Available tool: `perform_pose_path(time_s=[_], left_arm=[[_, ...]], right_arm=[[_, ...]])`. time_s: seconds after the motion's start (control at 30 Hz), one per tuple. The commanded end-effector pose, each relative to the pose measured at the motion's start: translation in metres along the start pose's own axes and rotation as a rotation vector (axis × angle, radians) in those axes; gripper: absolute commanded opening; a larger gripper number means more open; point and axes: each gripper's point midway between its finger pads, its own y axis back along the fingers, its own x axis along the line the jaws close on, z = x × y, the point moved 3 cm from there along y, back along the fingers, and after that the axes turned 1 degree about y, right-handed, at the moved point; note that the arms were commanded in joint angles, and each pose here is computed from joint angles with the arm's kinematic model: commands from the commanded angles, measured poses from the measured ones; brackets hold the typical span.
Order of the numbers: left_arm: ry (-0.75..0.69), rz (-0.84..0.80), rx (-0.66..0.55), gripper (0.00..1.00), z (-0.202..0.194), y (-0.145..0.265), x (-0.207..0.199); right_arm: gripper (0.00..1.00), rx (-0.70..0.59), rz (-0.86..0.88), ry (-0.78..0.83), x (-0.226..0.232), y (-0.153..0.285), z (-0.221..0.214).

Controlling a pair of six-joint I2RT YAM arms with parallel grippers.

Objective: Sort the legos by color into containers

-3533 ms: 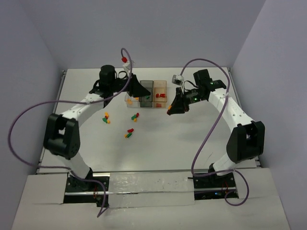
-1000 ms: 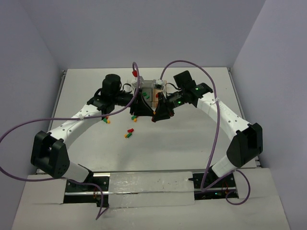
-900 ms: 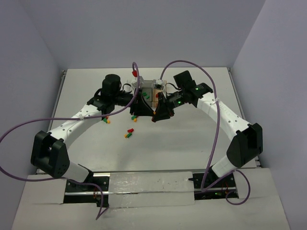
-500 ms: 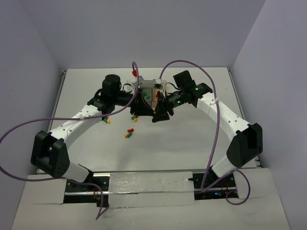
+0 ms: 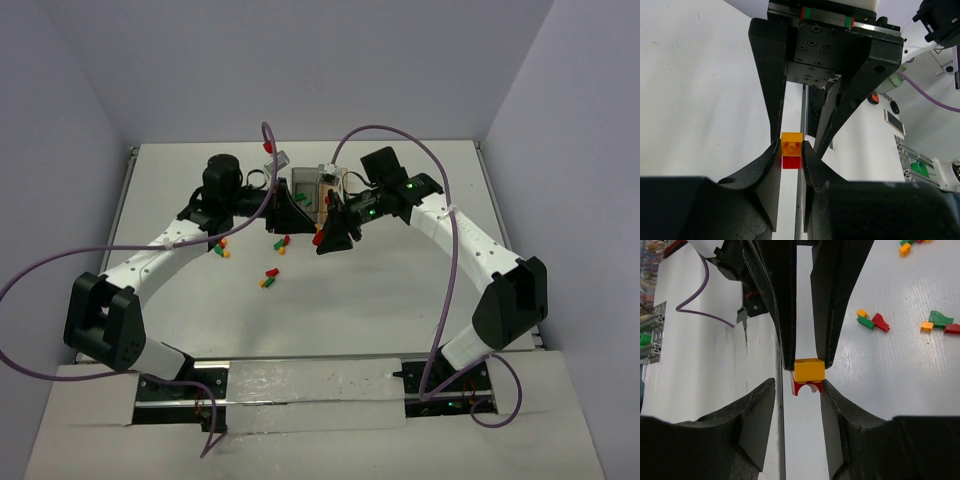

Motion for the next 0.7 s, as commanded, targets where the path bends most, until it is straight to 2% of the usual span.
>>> perform_pose_path(time_s=[0.0,0.17,0.27,0.47,0.67], left_arm=[[-0.053,-0.030,-0.031,0.00,0.011,0.003,-0.011],[-0.051,-0.039,-0.034,0.00,0.012,0.003,-0.012],[-0.045,-0.045,-0.032,0.00,0.011,0.003,-0.013],[-0.043,-0.052,-0.034,0.00,0.011,0.004,-0.014],[-0.030,-0.035,-0.055,0.00,0.015,0.008,-0.009]], right_arm=[[0.48,-0.059,0.001,0.066,0.005,0.009,0.023],[0.53,-0.072,0.016,0.045,0.005,0.009,0.028],[0.50,-0.092,0.034,0.032,0.004,0.011,0.032],[0.17,-0.110,0.055,0.008,0.000,0.014,0.035],[0.00,-0.107,0.060,0.003,0.000,0.014,0.031]])
